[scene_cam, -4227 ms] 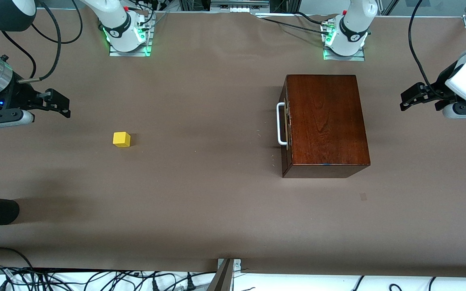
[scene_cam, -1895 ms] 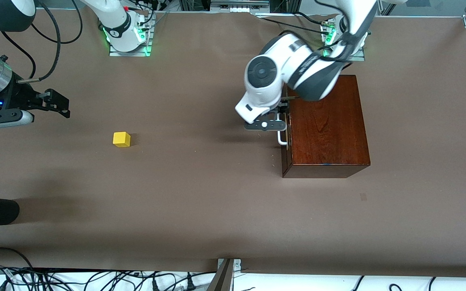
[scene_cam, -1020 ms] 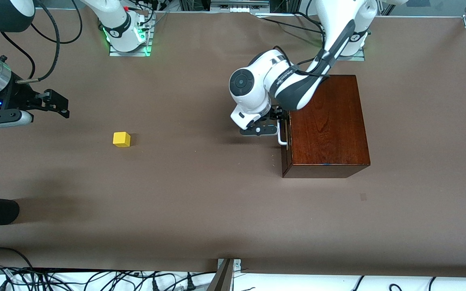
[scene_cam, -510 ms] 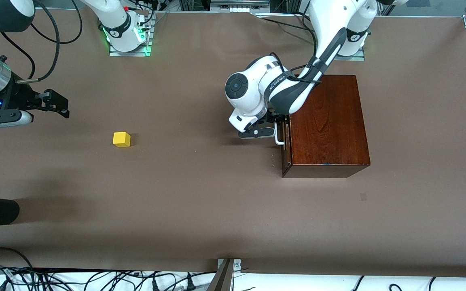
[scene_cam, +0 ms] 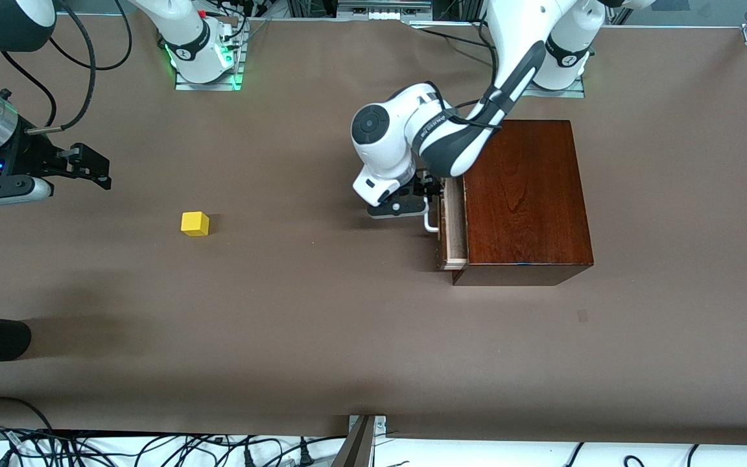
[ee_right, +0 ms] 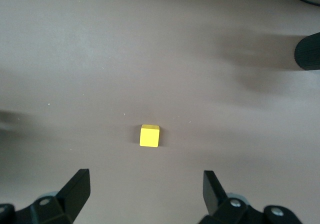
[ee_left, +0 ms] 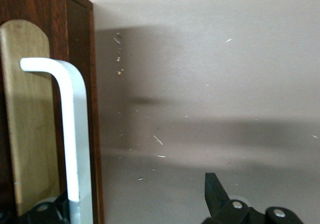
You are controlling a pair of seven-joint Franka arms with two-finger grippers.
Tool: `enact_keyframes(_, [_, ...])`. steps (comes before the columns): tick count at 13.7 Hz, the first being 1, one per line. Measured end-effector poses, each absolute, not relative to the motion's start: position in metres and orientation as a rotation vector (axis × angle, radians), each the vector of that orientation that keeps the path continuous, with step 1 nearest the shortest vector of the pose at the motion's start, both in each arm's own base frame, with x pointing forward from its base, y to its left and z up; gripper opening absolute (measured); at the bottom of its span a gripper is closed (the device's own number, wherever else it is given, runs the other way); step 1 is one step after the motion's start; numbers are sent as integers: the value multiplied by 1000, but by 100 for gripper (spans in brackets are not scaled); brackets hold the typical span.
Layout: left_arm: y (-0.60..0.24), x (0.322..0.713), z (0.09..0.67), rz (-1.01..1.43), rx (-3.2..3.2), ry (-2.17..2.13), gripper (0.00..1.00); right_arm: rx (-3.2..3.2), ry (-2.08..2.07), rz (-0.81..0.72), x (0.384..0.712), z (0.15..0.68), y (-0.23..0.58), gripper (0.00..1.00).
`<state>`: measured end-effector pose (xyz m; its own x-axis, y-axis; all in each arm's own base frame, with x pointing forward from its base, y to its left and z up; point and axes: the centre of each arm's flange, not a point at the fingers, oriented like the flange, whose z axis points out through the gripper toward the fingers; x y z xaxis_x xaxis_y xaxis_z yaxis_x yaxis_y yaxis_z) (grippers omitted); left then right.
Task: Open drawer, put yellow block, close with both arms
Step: 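Pull the drawer handle outward with the left gripper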
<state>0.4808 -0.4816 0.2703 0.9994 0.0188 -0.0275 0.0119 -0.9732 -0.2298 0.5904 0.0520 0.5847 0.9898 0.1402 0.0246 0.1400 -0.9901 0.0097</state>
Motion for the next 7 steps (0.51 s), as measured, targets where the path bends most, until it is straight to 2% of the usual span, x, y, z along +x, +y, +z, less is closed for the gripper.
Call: enact_keyframes(7, [-498,475,277,-9,-2947,-10,100,3125,216,33,592,582,51,100])
